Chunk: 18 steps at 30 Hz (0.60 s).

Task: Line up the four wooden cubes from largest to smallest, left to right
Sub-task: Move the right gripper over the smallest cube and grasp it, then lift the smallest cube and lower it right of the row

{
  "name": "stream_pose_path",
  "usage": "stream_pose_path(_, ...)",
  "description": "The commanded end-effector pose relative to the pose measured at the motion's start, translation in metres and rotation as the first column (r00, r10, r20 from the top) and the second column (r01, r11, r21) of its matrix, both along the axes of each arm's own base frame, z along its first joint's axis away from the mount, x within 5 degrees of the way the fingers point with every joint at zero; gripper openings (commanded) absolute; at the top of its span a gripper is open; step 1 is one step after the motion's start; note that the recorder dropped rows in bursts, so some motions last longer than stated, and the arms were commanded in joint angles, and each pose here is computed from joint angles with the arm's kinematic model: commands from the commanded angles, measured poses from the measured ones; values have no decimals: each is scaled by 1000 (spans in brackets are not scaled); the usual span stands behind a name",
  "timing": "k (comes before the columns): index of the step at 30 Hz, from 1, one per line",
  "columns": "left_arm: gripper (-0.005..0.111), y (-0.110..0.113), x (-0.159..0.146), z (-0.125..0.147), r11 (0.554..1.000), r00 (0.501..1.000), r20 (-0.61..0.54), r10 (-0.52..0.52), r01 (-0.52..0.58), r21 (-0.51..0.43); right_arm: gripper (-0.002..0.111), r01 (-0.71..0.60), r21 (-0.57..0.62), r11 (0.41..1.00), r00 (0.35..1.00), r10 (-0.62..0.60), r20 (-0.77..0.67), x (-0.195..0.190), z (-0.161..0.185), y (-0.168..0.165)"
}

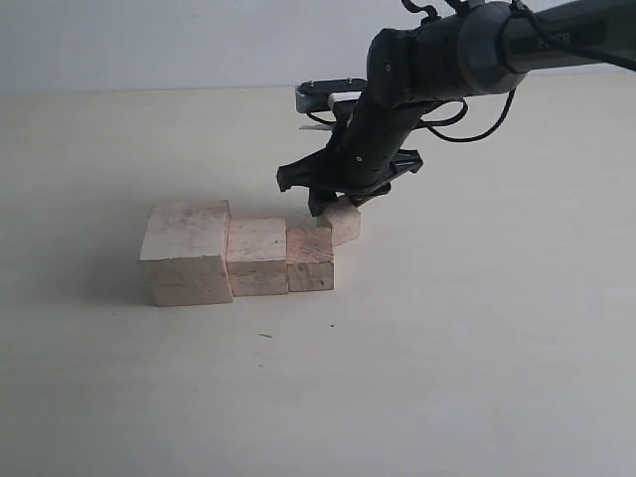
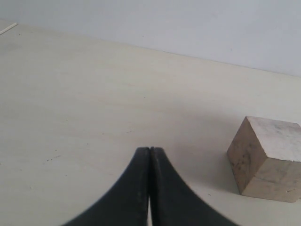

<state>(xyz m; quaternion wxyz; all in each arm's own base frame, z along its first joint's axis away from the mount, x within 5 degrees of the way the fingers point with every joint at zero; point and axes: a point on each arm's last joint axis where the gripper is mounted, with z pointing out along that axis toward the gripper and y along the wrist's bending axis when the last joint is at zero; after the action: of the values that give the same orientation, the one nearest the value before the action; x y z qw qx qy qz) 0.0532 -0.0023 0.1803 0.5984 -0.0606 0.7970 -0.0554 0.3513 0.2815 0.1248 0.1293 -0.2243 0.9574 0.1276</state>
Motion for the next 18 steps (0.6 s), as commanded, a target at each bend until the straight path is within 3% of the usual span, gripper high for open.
stream_pose_path(1, 0, 0, 0, 1, 1000, 1000, 10, -4, 4, -8, 0, -53, -68, 996, 998, 55, 24, 0, 6, -5)
stream_pose_path(5, 0, 0, 0, 1, 1000, 1000, 10, -4, 4, -8, 0, -171, -196, 966, 975, 195, 109, 6, 46, -14)
stream_pose_path(7, 0, 0, 0, 1, 1000, 1000, 10, -4, 4, -8, 0, -284, -203, 937, 946, 308, 103, 6, 70, -20)
stream_pose_path(11, 0, 0, 0, 1, 1000, 1000, 10, -4, 4, -8, 0, -443, -178, 879, 887, 458, 55, 6, 85, -37)
stream_pose_path(16, 0, 0, 0, 1, 1000, 1000, 10, -4, 4, -8, 0, -633, -31, 774, 774, 633, -7, 9, 87, -62)
stream_pose_path(17, 0, 0, 0, 1, 1000, 1000, 10, -4, 4, -8, 0, -704, 54, 708, 710, 703, 33, 10, 90, -69)
stream_pose_path(18, 0, 0, 0, 1, 1000, 1000, 10, -4, 4, -8, 0, -728, 78, 681, 685, 726, 57, 11, 91, -71)
